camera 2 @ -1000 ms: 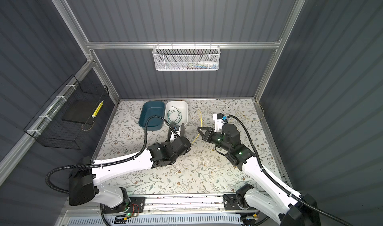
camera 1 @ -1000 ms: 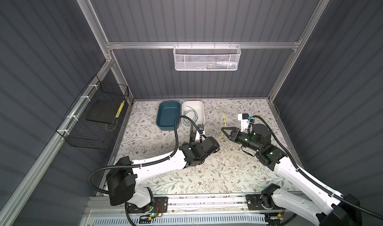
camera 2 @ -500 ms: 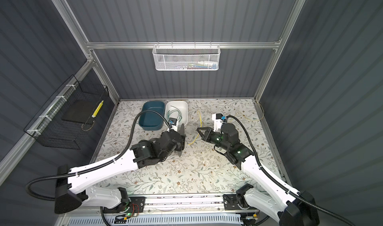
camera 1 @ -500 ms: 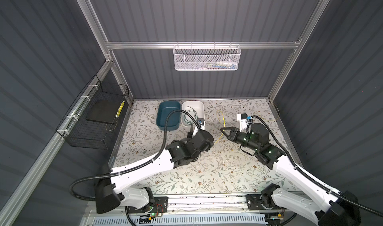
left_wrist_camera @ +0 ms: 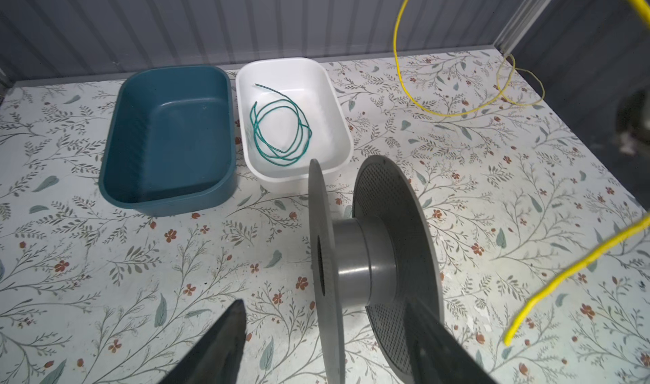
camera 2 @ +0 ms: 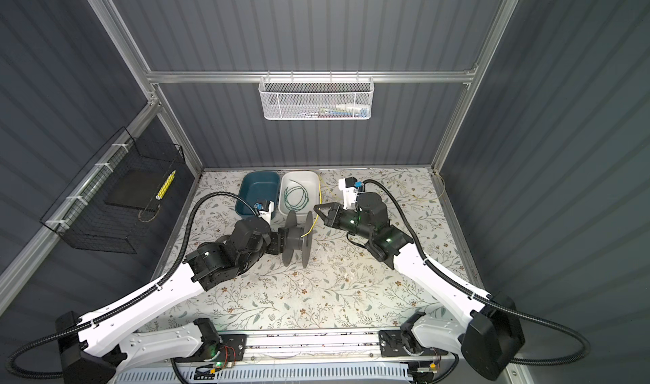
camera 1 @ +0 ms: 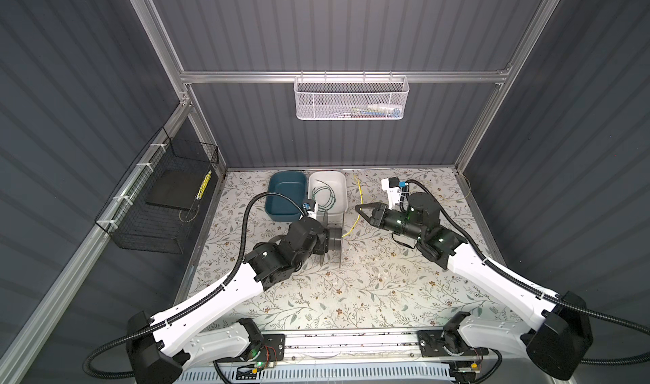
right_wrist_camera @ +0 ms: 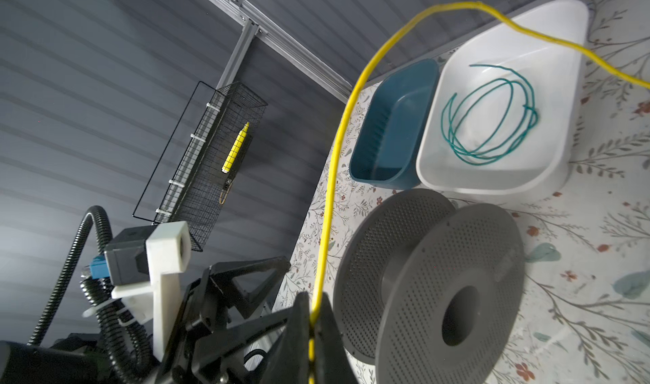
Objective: Wrap the cables
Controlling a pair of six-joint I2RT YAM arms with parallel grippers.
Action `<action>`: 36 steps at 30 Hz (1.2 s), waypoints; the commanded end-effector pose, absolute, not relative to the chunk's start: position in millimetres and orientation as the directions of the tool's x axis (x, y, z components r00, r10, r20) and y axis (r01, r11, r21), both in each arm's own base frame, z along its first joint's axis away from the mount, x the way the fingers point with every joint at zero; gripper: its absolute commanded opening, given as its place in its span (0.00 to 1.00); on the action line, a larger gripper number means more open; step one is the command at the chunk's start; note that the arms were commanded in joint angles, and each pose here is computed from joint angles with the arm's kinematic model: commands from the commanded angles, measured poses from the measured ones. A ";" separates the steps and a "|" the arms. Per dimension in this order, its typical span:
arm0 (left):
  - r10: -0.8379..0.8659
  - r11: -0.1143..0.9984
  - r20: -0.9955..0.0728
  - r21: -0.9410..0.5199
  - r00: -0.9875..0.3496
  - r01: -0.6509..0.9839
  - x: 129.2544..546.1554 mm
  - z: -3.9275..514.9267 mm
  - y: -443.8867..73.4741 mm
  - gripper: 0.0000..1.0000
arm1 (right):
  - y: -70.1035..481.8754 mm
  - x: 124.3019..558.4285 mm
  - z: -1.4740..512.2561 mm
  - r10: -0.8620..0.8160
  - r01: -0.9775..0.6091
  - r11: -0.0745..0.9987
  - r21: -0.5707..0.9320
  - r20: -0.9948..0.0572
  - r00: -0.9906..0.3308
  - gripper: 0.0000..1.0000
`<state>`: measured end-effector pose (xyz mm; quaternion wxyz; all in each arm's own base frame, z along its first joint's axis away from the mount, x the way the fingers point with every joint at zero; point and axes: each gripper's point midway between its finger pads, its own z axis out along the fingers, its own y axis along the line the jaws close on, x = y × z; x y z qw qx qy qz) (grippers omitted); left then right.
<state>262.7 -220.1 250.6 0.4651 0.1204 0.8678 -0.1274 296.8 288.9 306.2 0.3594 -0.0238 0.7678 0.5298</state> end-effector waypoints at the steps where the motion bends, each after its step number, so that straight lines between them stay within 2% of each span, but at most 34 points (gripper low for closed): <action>1: 0.121 0.898 -0.852 -0.125 -0.509 0.422 259.5 258.3 -231.2 0.72 | 302.0 292.6 318.5 0.299 -0.473 0.395 0.787 -0.597 -0.744 0.00; 6: 0.114 0.858 -0.856 -0.171 -0.504 0.485 255.9 262.8 -235.1 0.73 | 316.6 304.7 305.3 0.246 -0.484 0.417 0.769 -0.608 -0.755 0.00; 14: 0.080 0.772 -0.808 -0.321 -0.584 0.548 256.5 257.1 -236.8 0.73 | 344.4 324.5 288.6 0.175 -0.505 0.430 0.748 -0.618 -0.766 0.00; 20: 0.112 0.763 -0.779 -0.331 -0.617 0.556 259.3 240.4 -242.5 0.70 | 365.5 328.0 269.7 0.137 -0.496 0.409 0.766 -0.589 -0.797 0.00; 26: 0.138 0.798 -0.773 -0.283 -0.619 0.532 271.4 222.0 -238.7 0.69 | 375.8 326.5 261.9 0.115 -0.492 0.390 0.778 -0.572 -0.813 0.00; 36: 0.150 0.824 -0.740 -0.272 -0.655 0.496 279.4 188.1 -236.8 0.59 | 382.6 325.0 255.1 0.121 -0.468 0.355 0.809 -0.536 -0.836 0.00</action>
